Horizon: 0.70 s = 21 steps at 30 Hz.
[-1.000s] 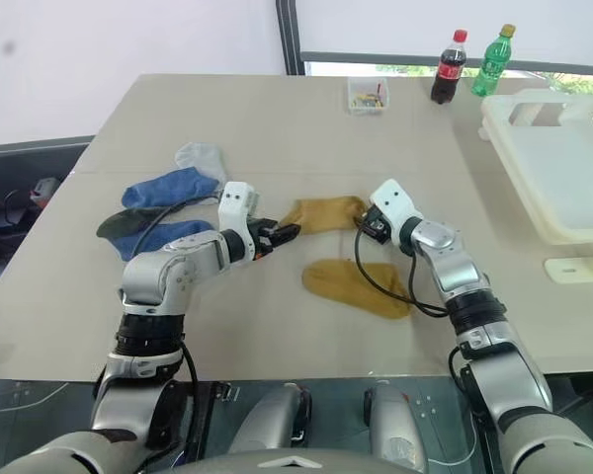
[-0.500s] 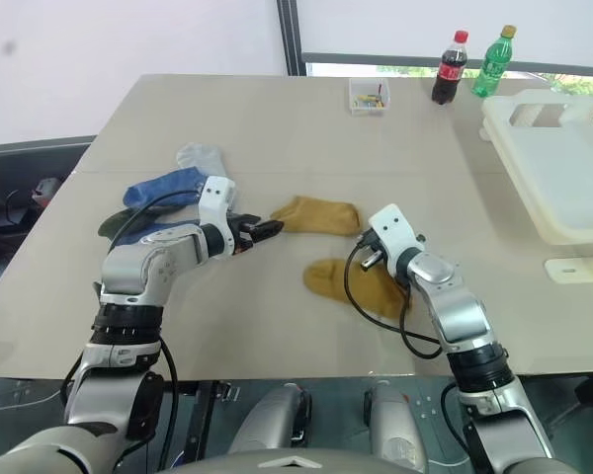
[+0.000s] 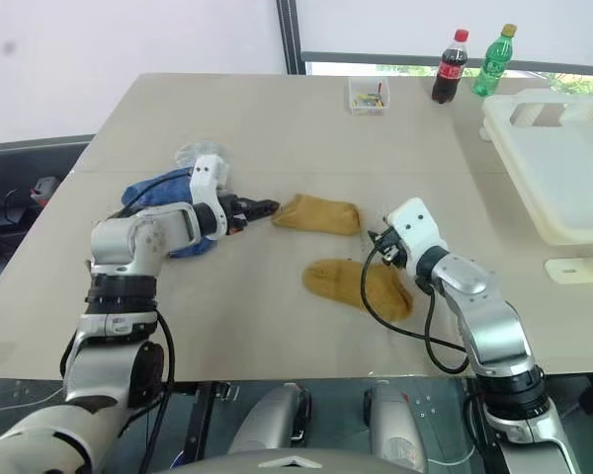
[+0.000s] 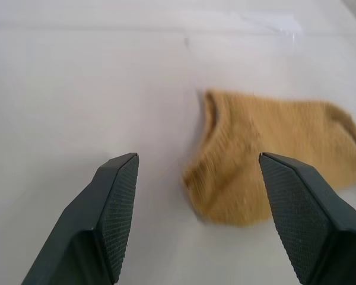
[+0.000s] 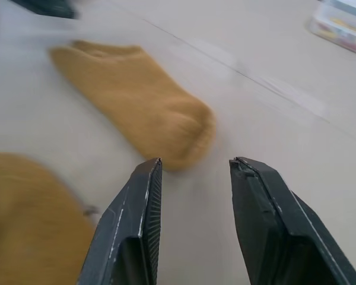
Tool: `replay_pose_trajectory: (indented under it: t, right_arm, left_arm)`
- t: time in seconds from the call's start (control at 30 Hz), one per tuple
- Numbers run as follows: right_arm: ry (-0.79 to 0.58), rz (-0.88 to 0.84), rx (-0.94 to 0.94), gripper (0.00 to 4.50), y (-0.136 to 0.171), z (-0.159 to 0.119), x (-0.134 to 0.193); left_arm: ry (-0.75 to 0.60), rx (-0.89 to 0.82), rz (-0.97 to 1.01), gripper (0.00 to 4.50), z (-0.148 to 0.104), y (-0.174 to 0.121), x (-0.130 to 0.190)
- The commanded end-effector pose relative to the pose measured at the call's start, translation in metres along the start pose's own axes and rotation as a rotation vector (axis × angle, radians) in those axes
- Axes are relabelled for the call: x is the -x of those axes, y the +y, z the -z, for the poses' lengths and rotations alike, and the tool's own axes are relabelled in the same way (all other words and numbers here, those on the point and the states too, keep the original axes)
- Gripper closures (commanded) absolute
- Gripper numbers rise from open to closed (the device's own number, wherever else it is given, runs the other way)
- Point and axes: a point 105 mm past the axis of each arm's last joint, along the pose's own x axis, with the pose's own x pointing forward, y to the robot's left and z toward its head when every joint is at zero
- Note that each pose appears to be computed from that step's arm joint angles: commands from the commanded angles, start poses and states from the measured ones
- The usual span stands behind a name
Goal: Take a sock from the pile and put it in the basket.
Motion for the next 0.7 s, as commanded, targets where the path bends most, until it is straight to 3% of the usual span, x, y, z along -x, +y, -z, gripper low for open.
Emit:
replay_pose_trajectory:
  t: [0.03, 0.23, 0.37, 0.43, 0.5, 0.53, 0.63, 0.7]
  right_arm:
    - [-0.103, -0.029, 0.047, 2.65, 0.002, -0.023, 0.016]
    - [-0.142, -0.043, 0.074, 2.65, 0.002, -0.030, 0.035]
    - [-0.152, -0.060, 0.065, 2.56, 0.005, -0.031, 0.045]
    - [-0.162, -0.057, 0.030, 2.56, 0.003, -0.033, 0.048]
    - [-0.159, -0.093, 0.022, 1.63, 0.008, -0.033, 0.052]
    - [-0.157, -0.103, 0.024, 1.38, 0.010, -0.033, 0.054]
    - [-0.155, -0.119, 0.025, 0.29, 0.012, -0.034, 0.062]
    - [-0.148, -0.122, 0.030, 0.06, 0.013, -0.033, 0.067]
  left_arm:
    - [0.040, -0.099, -0.038, 1.03, 0.010, -0.002, -0.016]
    - [0.103, -0.233, -0.010, 1.03, 0.031, -0.014, -0.030]
    - [0.113, -0.262, -0.009, 2.11, 0.035, -0.012, -0.032]
    - [0.110, -0.259, -0.008, 3.11, 0.034, -0.010, -0.031]
    - [0.106, -0.255, -0.008, 4.21, 0.033, -0.008, -0.031]
    - [0.102, -0.251, -0.006, 4.45, 0.032, -0.007, -0.031]
    - [0.095, -0.241, 0.005, 4.50, 0.029, -0.007, -0.031]
    - [0.093, -0.237, 0.009, 4.50, 0.029, -0.007, -0.031]
